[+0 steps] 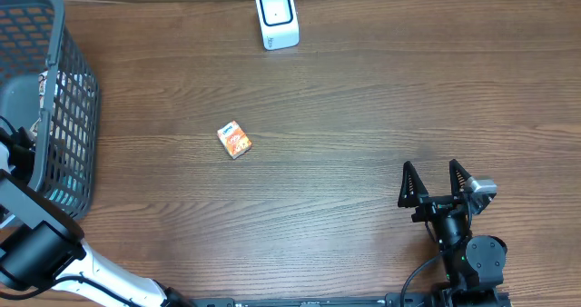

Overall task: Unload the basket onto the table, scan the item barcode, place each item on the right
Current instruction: 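Return the left gripper into the basket and grasp the teal packet, then lift the teal packet and hold it up to the white scanner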

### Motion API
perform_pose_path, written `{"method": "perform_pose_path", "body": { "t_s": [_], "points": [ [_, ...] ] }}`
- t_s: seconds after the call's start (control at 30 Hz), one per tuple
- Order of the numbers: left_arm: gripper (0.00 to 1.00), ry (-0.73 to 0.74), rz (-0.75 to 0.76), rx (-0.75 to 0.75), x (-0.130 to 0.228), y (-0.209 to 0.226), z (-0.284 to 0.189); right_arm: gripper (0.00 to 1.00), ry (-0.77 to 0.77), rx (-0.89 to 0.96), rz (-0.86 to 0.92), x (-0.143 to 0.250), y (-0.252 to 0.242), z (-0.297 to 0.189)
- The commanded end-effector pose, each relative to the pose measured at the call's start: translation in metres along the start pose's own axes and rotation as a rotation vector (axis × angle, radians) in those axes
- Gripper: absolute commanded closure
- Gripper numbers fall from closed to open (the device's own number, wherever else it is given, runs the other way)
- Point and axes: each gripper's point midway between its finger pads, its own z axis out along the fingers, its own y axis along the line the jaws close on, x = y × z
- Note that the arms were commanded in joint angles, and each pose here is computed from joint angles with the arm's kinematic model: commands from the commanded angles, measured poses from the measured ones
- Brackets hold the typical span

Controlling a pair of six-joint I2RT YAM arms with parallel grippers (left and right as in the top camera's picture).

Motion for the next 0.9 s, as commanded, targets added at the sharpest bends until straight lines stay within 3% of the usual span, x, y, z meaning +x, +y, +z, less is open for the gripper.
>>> {"method": "perform_pose_path", "body": {
  "t_s": [0.0,0.33,0.53,0.87],
  "points": [
    [0.96,0.020,-0.040,-0.022,0.000,0.001,-0.004,0.00,-0.010,0.006,-0.002,0.001,-0.001,0.000],
    [0.96,-0.183,-0.105,-0.003,-0.062,-0.007,-0.121,0.00,-0.010,0.006,-0.002,0.001,-0.001,0.000],
    [0.96,-0.337,-0.126,0.022,-0.081,-0.014,-0.197,0.00,-0.010,0.006,-0.002,0.001,-0.001,0.000],
    [0.96,-0.568,-0.068,0.345,-0.083,-0.071,-0.305,0.00,-0.010,0.005,-0.002,0.001,-0.001,0.000]
  ]
}}
